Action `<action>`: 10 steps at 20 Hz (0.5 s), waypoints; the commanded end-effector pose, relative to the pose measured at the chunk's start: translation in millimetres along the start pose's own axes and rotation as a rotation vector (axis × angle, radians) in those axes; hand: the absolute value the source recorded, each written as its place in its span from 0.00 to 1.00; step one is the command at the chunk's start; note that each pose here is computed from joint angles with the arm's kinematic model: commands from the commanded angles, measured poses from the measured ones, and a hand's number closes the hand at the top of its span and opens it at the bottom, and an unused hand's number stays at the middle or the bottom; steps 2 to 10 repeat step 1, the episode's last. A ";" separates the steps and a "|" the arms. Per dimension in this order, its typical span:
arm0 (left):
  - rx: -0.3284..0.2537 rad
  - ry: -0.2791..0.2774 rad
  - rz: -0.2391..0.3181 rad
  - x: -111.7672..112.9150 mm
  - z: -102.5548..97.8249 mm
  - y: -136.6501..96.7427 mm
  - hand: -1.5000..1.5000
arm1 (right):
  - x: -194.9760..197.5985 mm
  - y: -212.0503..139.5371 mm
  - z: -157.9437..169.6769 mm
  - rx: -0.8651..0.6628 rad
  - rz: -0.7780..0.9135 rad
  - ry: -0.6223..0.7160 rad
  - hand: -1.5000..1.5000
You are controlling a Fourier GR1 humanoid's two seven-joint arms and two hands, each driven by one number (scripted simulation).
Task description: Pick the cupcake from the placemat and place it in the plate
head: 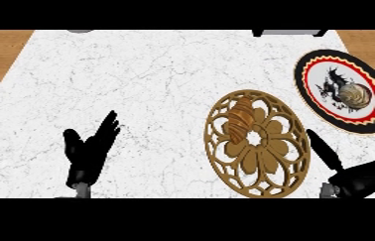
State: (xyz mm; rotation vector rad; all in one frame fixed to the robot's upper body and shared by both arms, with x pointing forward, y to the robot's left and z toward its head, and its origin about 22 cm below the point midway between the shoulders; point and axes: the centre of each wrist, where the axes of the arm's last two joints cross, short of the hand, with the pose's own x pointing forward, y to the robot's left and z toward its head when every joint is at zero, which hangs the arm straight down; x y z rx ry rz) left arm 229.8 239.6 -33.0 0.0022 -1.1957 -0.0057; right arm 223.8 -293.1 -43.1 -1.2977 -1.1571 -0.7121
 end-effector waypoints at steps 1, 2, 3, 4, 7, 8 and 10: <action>0.006 0.011 -0.009 13.2 -18.7 -9.7 0.50 | 10.2 -13.8 10.1 -0.043 -0.012 0.020 0.00; 0.006 0.011 -0.009 13.2 -18.7 -9.7 0.50 | 10.2 -13.8 10.1 -0.043 -0.012 0.020 0.00; 0.006 0.011 -0.009 13.2 -18.7 -9.7 0.50 | 10.2 -13.8 10.1 -0.043 -0.012 0.020 0.00; 0.006 0.011 -0.009 13.2 -18.7 -9.7 0.50 | 10.2 -13.8 10.1 -0.043 -0.012 0.020 0.00; 0.006 0.011 -0.009 13.2 -18.7 -9.7 0.50 | 10.2 -13.8 10.1 -0.043 -0.012 0.020 0.00; 0.006 0.011 -0.009 13.2 -18.7 -9.7 0.50 | 10.2 -13.8 10.1 -0.043 -0.012 0.020 0.00; 0.006 0.011 -0.009 13.2 -18.7 -9.7 0.50 | 10.2 -13.8 10.1 -0.043 -0.012 0.020 0.00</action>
